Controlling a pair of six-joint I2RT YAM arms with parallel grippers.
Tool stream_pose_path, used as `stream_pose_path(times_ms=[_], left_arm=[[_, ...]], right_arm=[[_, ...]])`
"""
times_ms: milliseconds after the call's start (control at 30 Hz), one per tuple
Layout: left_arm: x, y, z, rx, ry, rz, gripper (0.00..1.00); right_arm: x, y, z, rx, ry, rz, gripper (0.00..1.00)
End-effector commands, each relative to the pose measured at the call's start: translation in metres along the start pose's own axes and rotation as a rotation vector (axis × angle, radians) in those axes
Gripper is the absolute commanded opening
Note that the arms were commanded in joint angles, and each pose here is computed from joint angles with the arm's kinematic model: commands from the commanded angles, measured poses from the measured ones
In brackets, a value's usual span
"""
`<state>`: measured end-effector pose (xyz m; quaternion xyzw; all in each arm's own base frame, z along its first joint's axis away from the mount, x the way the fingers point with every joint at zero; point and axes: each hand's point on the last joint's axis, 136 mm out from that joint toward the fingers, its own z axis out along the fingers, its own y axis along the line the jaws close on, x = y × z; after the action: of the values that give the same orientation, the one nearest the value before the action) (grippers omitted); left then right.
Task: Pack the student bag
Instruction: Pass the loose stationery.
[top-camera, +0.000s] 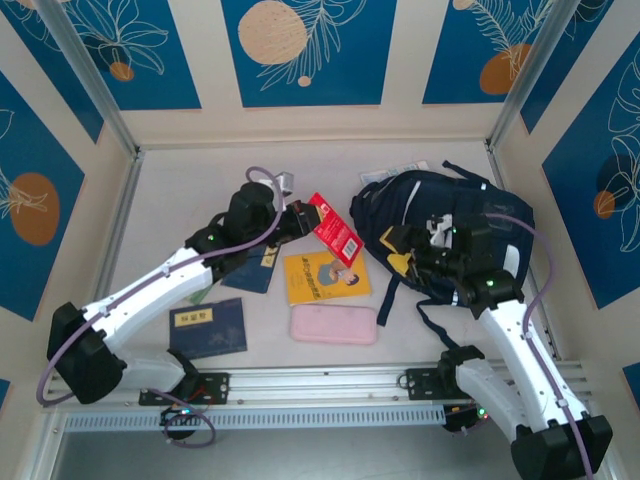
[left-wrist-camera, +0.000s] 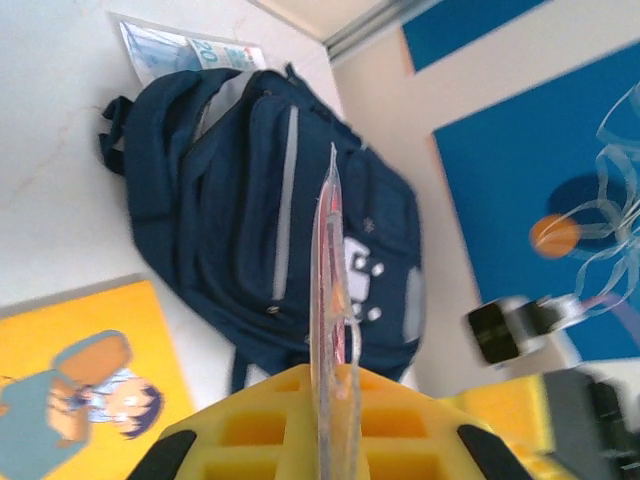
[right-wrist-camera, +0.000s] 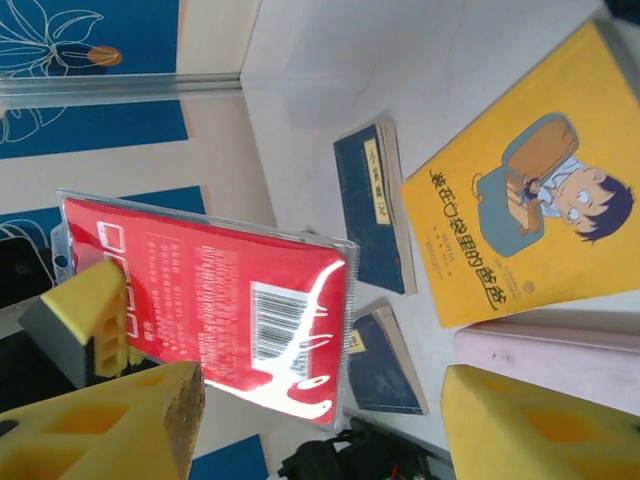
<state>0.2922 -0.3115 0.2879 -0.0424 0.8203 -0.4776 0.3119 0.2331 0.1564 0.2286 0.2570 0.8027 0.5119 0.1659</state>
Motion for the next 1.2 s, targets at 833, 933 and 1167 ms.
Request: stream_pose_path(times_ms=[833, 933, 1167], left_arm=[[-0.006, -0.029, -0.031, 0.187, -0.026, -0.398, 0.28], [0.000, -0.037, -0.031, 0.214, 0.048, -0.354, 0.60], [0.015, -0.036, -0.039, 0.276, 0.217, -0.222, 0.72]], right_arm=[[0.008, 0.089, 0.026, -0.373, 0.044, -0.059, 0.00], [0.006, 0.092, 0.018, -0.386, 0.066, -0.087, 0.00], [0.008, 0.092, -0.005, -0.418, 0.173, -0.156, 0.00]])
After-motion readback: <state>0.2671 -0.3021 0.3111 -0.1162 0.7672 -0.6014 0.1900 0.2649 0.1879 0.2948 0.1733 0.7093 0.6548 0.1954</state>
